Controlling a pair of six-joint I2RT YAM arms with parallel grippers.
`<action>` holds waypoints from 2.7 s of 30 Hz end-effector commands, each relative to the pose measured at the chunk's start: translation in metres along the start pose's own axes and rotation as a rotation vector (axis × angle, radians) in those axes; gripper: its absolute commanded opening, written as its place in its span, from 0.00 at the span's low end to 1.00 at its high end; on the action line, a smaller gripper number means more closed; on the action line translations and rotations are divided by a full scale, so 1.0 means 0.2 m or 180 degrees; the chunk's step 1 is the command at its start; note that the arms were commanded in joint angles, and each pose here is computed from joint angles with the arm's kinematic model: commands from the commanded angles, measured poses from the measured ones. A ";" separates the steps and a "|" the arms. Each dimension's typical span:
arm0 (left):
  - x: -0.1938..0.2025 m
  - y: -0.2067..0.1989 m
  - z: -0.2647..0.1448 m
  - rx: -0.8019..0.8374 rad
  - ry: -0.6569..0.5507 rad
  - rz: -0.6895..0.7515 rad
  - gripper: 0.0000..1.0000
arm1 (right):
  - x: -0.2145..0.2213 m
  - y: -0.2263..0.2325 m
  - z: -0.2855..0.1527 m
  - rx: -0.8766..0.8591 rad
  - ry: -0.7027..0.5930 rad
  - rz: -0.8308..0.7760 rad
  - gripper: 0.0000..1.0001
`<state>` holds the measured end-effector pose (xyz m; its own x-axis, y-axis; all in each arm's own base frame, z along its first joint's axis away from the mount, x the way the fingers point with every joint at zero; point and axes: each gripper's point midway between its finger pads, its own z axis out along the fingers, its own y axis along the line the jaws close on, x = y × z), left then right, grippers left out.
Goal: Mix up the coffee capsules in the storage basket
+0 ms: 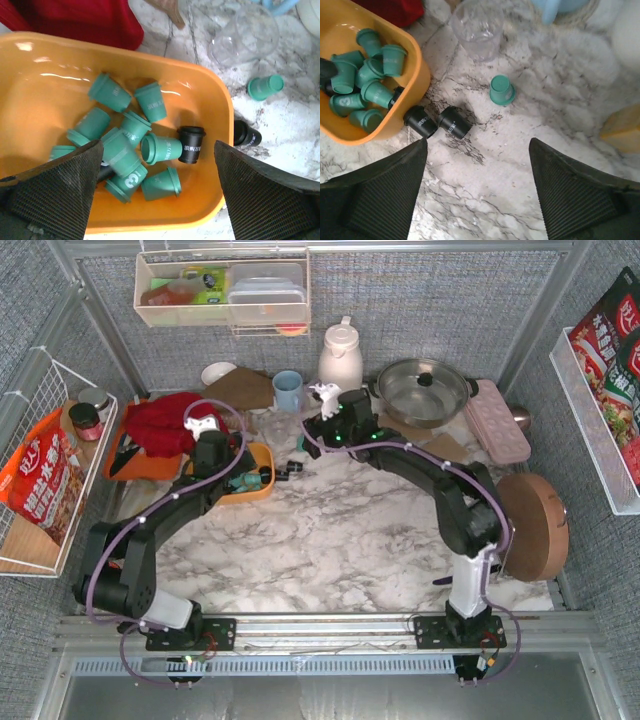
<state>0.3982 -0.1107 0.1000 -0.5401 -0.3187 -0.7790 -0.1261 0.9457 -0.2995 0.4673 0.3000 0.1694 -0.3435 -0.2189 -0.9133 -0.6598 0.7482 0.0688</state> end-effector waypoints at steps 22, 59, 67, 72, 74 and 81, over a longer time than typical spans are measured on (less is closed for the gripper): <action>-0.44 -0.08 -0.60 0.0360 -0.0834 -0.0198 0.99 | 0.38 -0.14 0.51 0.0647 0.1090 0.0493 0.71; -0.40 -0.10 -0.64 0.0537 -0.0843 -0.0231 0.99 | 0.36 -0.09 0.65 0.0498 0.1051 -0.0151 0.58; -0.40 -0.11 -0.64 0.0593 -0.0831 -0.0252 0.99 | 0.35 -0.12 0.67 0.0439 0.1042 -0.0479 0.71; -0.40 -0.12 -0.64 0.0615 -0.0829 -0.0251 0.99 | 0.36 -0.13 0.68 0.0395 0.1057 -0.0670 0.66; -0.40 -0.12 -0.65 0.0616 -0.0834 -0.0252 0.99 | 0.37 -0.13 0.68 0.0385 0.1071 -0.0728 0.62; -0.40 -0.13 -0.65 0.0636 -0.0840 -0.0254 0.99 | 0.36 -0.11 0.69 0.0255 0.1058 -0.0865 0.49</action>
<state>0.3340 -0.0989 0.2330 -0.3242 -0.4100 -0.8525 0.0014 0.9010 -0.4338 0.5491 0.3473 0.0424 -0.4152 -0.5749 -0.7051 -0.6727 0.7158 -0.1874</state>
